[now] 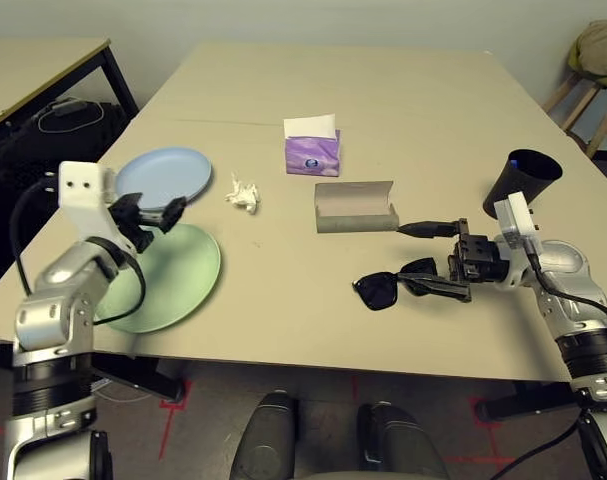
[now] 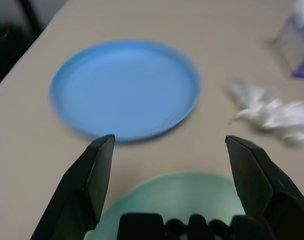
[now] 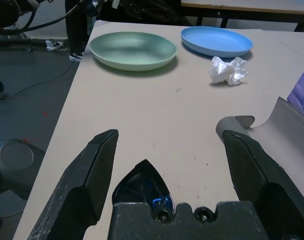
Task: Organize and tidy the items on the table.
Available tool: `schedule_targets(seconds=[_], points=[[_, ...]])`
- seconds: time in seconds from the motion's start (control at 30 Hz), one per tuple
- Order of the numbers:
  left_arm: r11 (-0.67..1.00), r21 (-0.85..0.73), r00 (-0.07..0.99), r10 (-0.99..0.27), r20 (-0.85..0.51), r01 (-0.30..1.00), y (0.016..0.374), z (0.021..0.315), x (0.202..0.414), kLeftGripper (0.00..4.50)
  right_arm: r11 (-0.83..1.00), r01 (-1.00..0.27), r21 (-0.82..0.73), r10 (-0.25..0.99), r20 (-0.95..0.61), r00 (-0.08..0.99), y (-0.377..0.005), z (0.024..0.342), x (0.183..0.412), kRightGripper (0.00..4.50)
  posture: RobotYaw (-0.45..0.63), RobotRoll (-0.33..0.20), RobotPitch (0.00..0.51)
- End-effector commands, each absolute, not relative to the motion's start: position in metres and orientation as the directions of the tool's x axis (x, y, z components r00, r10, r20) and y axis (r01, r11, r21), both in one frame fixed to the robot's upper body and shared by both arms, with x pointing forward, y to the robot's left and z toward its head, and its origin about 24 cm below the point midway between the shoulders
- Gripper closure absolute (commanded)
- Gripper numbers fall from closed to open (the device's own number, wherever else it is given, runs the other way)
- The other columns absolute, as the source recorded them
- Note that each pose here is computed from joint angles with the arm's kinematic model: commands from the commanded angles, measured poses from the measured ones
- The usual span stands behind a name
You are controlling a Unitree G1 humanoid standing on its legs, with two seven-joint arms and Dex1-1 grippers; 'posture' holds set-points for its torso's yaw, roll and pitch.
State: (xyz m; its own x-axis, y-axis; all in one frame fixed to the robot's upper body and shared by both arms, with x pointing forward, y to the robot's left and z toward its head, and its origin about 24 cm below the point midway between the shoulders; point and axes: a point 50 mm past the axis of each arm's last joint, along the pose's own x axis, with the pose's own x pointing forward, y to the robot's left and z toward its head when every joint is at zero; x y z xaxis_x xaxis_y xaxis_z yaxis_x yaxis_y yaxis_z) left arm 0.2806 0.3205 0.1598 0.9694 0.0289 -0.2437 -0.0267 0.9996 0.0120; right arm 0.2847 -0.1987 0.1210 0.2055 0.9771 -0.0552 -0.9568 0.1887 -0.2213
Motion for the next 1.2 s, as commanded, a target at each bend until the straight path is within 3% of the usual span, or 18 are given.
schedule_targets(seconds=[0.03,0.27,0.63,0.9,1.03,1.2], points=[[0.995,-0.007,0.941,0.091,-0.327,-0.099,0.338,0.166,0.275,0.0,0.192,-0.959,-0.206,0.976,-0.059,0.208,-0.197,0.12,0.284,0.03,0.3,0.0,0.082],[0.984,0.099,0.858,0.178,-0.482,-0.148,0.359,0.153,0.263,0.0,0.194,-0.956,-0.219,0.976,-0.058,0.211,-0.194,0.124,0.288,0.03,0.31,0.0,0.081],[0.992,0.0,0.786,0.099,-0.61,-0.125,0.364,0.139,0.25,0.0,0.202,-0.951,-0.234,0.974,-0.055,0.22,-0.19,0.127,0.288,0.03,0.3,0.0,0.081],[0.986,0.031,0.736,0.141,-0.663,-0.161,0.372,0.122,0.239,0.0,0.219,-0.945,-0.243,0.969,-0.057,0.239,-0.193,0.128,0.289,0.03,0.29,0.0,0.076],[0.986,0.045,0.745,0.151,-0.65,-0.161,0.373,0.122,0.239,1.31,0.22,-0.943,-0.249,0.969,-0.059,0.241,-0.192,0.129,0.289,0.0,0.3,0.0,0.075],[0.989,0.019,0.762,0.127,-0.635,-0.15,0.37,0.126,0.241,3.33,0.224,-0.94,-0.257,0.967,-0.06,0.247,-0.192,0.13,0.291,0.0,0.3,0.0,0.074]])
